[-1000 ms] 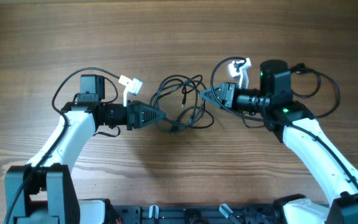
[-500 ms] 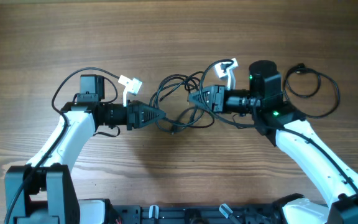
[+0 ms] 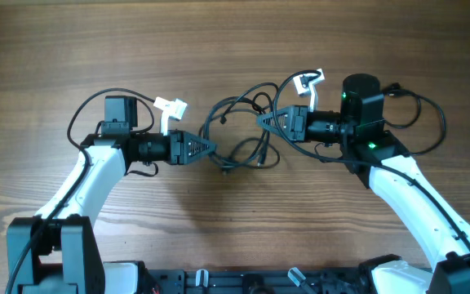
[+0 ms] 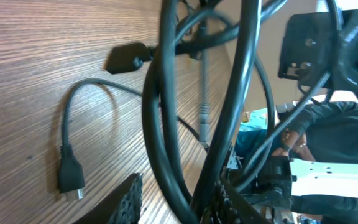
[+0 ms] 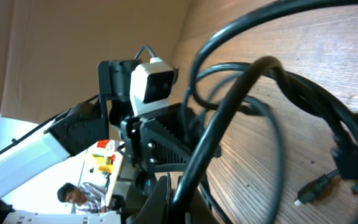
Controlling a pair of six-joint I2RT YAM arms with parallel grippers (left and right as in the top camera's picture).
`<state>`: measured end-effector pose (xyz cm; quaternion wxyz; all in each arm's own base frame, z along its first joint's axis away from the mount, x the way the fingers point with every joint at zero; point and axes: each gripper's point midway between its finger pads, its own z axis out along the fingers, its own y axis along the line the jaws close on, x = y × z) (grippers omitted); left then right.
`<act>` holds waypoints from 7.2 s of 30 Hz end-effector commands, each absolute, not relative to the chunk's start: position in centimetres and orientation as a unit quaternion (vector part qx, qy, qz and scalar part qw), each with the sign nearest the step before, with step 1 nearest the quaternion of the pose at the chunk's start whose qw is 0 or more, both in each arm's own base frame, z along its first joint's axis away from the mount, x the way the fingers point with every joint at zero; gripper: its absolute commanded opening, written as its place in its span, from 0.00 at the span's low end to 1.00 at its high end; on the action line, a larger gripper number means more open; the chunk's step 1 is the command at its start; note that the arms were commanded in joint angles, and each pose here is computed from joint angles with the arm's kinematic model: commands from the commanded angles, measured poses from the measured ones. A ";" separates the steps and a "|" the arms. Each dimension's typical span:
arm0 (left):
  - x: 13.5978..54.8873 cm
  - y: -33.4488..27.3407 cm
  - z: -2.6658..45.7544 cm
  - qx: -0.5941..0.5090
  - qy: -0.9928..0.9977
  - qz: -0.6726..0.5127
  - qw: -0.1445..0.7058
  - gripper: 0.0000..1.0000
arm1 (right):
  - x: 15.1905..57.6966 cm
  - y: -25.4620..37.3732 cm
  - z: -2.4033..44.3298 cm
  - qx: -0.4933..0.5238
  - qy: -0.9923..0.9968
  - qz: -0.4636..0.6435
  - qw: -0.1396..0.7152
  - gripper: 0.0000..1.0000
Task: Untangle cables
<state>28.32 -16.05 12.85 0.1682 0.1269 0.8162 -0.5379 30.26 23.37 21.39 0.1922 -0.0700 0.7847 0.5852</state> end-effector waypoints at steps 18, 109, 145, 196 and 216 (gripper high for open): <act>28.7 -15.8 12.6 0.112 0.826 -0.526 0.168 0.78 | 28.5 24.0 20.4 -0.069 0.791 0.591 0.140 0.04; 31.0 -6.3 4.0 -0.259 0.934 -0.220 0.107 0.04 | 28.2 24.3 14.7 -0.031 0.871 0.467 0.148 0.04; 28.6 -1.1 2.2 -0.442 0.888 -0.096 0.080 0.61 | 30.7 10.6 0.8 0.063 0.984 0.081 0.145 0.04; 30.1 -2.4 3.2 -0.349 0.915 -0.180 0.091 0.04 | 31.0 24.6 11.7 -0.050 0.875 0.470 0.105 0.04; 26.3 7.2 1.9 -0.530 0.843 -0.054 0.073 0.06 | 32.9 0.3 3.2 0.207 0.968 0.041 0.138 0.04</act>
